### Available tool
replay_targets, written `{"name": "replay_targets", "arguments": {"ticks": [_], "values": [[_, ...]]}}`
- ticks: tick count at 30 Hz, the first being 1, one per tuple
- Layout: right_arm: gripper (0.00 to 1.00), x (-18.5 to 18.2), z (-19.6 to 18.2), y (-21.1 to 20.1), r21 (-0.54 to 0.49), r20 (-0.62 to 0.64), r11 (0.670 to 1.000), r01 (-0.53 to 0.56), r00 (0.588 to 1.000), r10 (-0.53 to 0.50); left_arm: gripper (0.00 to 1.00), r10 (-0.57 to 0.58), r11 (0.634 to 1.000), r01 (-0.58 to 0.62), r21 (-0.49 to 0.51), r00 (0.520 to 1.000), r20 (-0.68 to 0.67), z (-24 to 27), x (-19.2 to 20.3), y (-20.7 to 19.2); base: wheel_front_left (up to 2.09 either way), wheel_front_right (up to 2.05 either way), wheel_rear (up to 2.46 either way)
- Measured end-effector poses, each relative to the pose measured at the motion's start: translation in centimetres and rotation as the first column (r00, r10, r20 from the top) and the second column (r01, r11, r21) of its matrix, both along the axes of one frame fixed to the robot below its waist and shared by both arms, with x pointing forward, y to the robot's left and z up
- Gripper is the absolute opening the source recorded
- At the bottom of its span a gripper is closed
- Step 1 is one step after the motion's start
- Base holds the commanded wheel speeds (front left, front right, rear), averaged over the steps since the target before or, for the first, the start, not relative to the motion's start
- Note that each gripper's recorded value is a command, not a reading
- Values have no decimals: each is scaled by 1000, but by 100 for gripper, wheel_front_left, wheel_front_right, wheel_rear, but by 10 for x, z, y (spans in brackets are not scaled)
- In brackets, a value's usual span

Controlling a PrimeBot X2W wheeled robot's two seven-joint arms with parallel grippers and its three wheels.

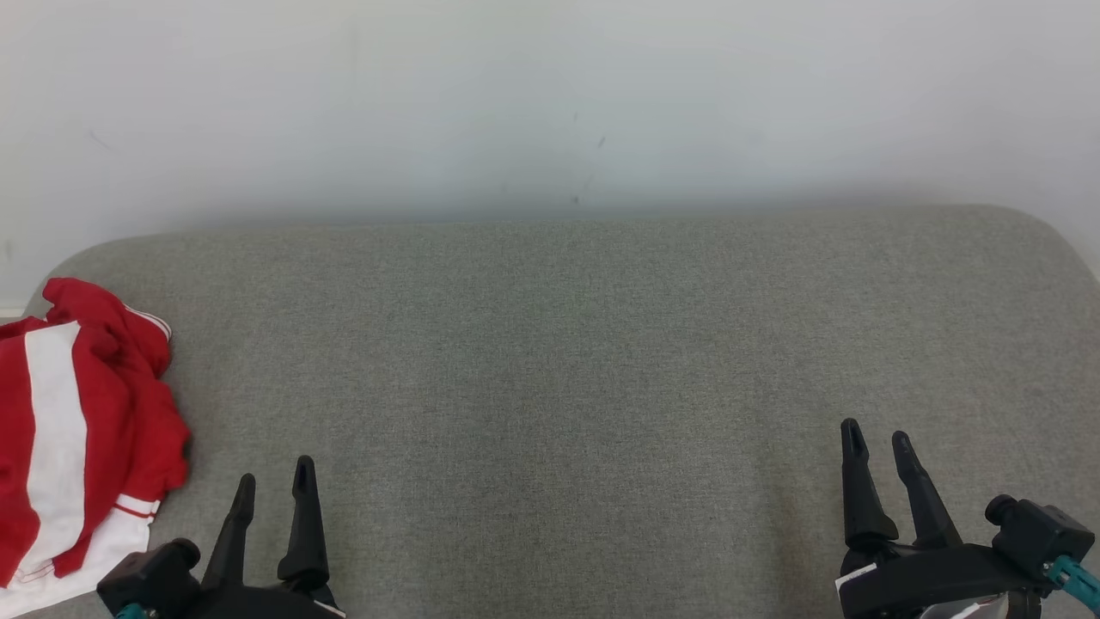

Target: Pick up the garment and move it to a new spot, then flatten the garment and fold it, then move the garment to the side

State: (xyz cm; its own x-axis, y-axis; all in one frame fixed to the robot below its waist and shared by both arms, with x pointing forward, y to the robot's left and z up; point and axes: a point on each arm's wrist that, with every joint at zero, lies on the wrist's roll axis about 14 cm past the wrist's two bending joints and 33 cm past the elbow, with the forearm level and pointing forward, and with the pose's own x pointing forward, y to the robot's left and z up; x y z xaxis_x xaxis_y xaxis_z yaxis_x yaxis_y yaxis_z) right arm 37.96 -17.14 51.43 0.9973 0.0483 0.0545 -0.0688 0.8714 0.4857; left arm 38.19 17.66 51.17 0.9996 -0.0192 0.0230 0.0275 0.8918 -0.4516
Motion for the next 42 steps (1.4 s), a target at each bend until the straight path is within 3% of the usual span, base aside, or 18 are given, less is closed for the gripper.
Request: {"name": "replay_targets", "arguments": {"ticks": [19, 42], "values": [[100, 0, 5, 7, -198, 43, 980, -15, 999, 24, 100, -9, 983, -2, 185, 998, 59, 10, -3, -3, 0, 0, 0], [100, -3, 12, 12, -378, 98, 926, -9, 994, 50, 100, -37, 941, -11, 339, 990, 135, 23, -7, -5, 0, 0, 0]]}}
